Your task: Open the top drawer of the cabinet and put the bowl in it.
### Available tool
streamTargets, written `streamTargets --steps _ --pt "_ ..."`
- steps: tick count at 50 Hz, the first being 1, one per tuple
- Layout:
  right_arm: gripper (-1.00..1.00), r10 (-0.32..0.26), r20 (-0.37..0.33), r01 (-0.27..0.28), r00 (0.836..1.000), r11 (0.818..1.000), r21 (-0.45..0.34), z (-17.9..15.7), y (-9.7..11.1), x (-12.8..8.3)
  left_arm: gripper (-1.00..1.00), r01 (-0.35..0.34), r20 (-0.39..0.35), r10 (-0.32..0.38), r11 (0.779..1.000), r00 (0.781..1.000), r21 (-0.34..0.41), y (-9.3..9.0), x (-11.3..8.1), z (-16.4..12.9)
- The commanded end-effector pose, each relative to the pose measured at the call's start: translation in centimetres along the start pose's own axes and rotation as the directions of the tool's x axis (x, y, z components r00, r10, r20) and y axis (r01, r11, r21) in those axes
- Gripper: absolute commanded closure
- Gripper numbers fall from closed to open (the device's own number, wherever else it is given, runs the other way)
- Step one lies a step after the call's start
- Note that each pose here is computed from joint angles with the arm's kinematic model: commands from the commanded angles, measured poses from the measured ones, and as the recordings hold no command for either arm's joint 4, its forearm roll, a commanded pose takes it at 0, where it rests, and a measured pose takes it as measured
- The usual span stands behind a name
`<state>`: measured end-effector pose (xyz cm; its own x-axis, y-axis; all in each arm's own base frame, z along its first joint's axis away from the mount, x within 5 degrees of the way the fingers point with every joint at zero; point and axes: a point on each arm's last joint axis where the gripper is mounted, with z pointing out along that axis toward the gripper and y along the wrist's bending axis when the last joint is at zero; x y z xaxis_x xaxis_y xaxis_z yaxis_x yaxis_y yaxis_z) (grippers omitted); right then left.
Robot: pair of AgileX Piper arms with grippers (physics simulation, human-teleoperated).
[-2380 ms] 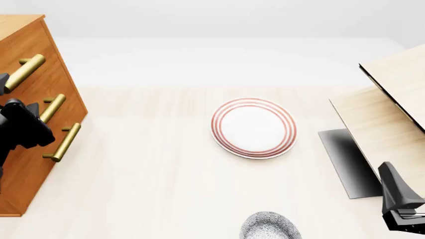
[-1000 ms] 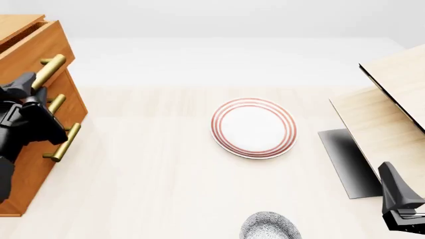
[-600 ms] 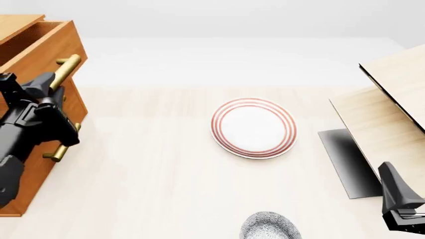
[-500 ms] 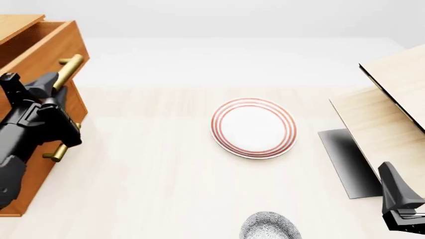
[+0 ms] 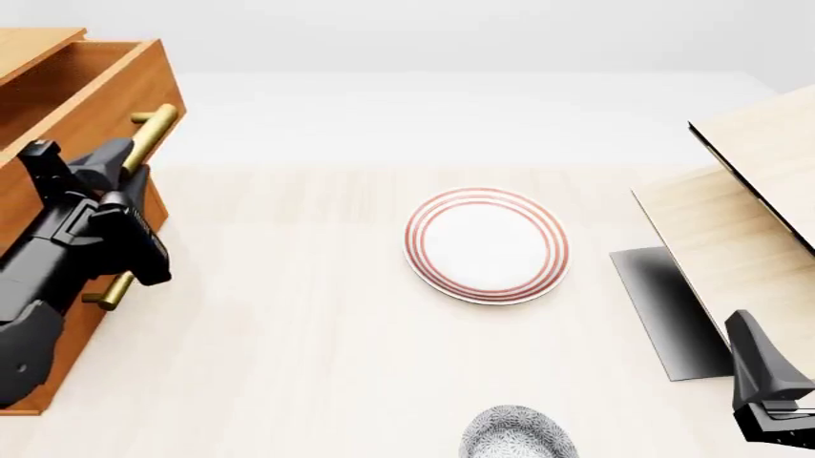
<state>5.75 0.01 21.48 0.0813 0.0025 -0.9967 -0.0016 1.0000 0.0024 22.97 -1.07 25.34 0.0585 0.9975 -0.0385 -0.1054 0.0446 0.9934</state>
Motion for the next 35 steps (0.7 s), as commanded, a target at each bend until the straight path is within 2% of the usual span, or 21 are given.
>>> streamTargets --steps 1,3,5,31,32,35 --pt "-1.0 -0.001 0.001 0.001 1.0 1.0 0.001 0.0 0.0 0.0 1.0 -0.019 0.02 0.019 0.999 1.0 0.026 -1.1 -0.6 -1.1" --pt "-1.0 0.0 0.001 0.0 1.0 1.0 0.0 0.0 0.0 0.0 1.0 0.005 0.034 -0.005 1.0 0.999 0.025 -0.4 -0.9 -1.3" --pt "-1.0 -0.001 0.001 0.001 1.0 1.0 0.0 0.0 0.0 0.0 1.0 -0.021 0.029 0.021 0.999 0.999 0.026 -1.0 -0.8 -1.5" --pt "-1.0 -0.001 0.001 0.001 1.0 1.0 0.0 0.0 0.0 0.0 1.0 -0.008 0.09 0.007 1.0 0.996 0.013 -0.7 -1.9 -3.3" --pt "-1.0 0.0 0.001 0.0 1.0 1.0 0.0 0.0 0.0 0.0 -1.0 -0.011 0.091 0.01 1.0 0.996 0.009 -0.4 -2.0 -3.6" --pt "-1.0 0.0 0.001 0.0 1.0 1.0 0.0 0.0 0.0 0.0 -1.0 -0.016 0.099 0.015 1.0 0.995 0.003 -0.5 -2.1 -3.9"
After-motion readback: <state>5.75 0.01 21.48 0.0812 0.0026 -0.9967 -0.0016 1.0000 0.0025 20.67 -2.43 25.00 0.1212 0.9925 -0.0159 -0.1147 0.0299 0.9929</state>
